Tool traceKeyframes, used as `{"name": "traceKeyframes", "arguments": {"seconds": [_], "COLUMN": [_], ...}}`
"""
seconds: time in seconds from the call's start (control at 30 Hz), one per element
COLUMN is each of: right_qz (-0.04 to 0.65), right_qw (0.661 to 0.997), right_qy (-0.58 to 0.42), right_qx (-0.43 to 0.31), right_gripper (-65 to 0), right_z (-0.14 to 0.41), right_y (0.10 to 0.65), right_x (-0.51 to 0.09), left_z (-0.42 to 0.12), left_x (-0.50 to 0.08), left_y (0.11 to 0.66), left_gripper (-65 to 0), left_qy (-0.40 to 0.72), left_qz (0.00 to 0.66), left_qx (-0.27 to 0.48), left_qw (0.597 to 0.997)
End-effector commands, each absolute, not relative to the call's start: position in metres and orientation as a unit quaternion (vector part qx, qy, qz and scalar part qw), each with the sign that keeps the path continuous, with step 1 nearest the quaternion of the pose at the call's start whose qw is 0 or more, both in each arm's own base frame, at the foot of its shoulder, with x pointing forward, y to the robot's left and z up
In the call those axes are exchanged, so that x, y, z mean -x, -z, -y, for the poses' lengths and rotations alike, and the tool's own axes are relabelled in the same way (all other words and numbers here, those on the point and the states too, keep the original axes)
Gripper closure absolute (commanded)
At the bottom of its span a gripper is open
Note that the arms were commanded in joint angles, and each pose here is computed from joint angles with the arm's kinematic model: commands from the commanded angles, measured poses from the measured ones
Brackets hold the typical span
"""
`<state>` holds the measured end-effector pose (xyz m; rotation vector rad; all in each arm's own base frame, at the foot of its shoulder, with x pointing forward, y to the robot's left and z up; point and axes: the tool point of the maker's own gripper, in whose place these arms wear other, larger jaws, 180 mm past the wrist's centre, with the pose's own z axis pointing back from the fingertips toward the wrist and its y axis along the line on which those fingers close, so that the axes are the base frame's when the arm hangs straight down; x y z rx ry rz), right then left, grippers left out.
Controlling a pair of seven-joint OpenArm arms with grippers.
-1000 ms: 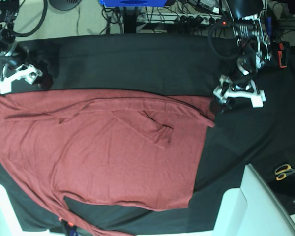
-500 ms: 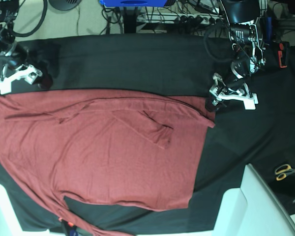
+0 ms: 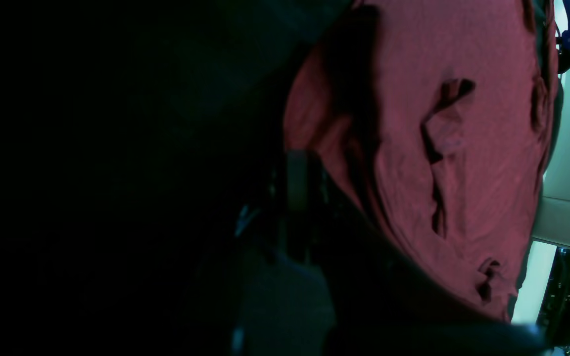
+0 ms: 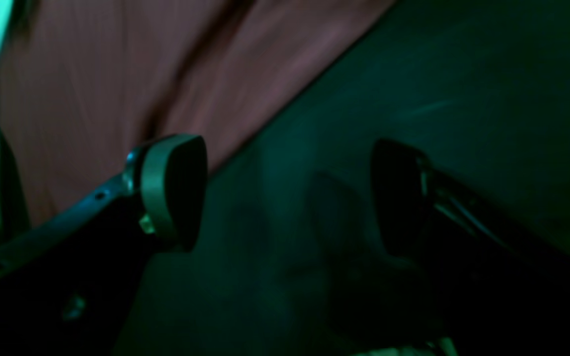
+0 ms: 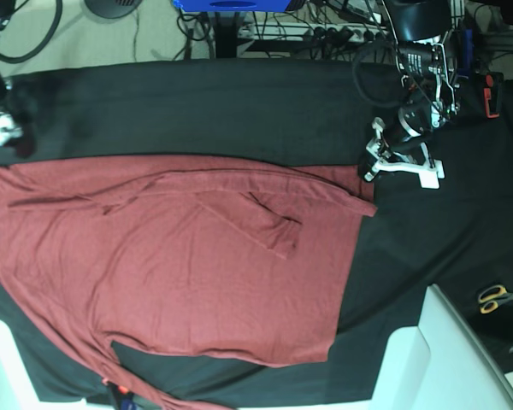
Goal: Fold the T-shirt properly
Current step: 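Lower both grippers and grasp the shirt's collar-side edge at each end, then pull the held shirt edge with both grippers toward the robot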
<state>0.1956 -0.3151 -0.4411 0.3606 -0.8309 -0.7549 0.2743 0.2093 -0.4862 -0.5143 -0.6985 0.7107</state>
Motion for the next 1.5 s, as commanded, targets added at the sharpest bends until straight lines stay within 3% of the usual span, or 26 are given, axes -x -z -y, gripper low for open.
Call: {"name": "traceKeyframes", "arguments": {"seconds": [0.0,0.43,0.73,0.8,0.97,1.13,1.23,1.47], "right_qz": [0.422,0.373,0.383,0.377,0.381,0.383,0.393,0.400], "right_qw": [0.813,0.769,0.740,0.736,0.734,0.733,0.728,0.730], "right_qy": [0.365,0.474,0.510,0.519,0.521,0.521,0.524,0.520], "right_qx": [-0.164,-0.214,-0.216,-0.216,-0.212,-0.212,-0.205,-0.195], "right_gripper": [-47.4,-47.4,-47.1,-42.2,-22.5,-18.8,-1.1,-0.2], "right_z": [0.332,0.376,0.391,0.391,0.393,0.393,0.398,0.411], "right_y": [0.428,0.474,0.479,0.484,0.484,0.483,0.481,0.474], "right_x": [-0.204,-0.247,-0.265,-0.263,-0.263,-0.264,-0.265,-0.264], "left_z": [-0.212,-0.215,-0.217,-0.217,-0.216,-0.218,-0.218,-0.225], "left_x": [-0.283,-0.278,-0.277,-0.277,-0.277,-0.277,-0.277,-0.272], "left_y": [0.478,0.480,0.480,0.480,0.480,0.480,0.480,0.477], "left_gripper": [0.0,0.0,0.0,0.0,0.0,0.0,0.0,0.0], "left_qy": [-0.332,-0.336,-0.336,-0.337,-0.336,-0.337,-0.336,-0.326], "left_qz": [0.345,0.340,0.340,0.341,0.340,0.340,0.341,0.342], "left_qx": [0.247,0.244,0.243,0.243,0.244,0.243,0.243,0.234], "left_qw": [0.843,0.844,0.844,0.843,0.844,0.844,0.844,0.850]}}
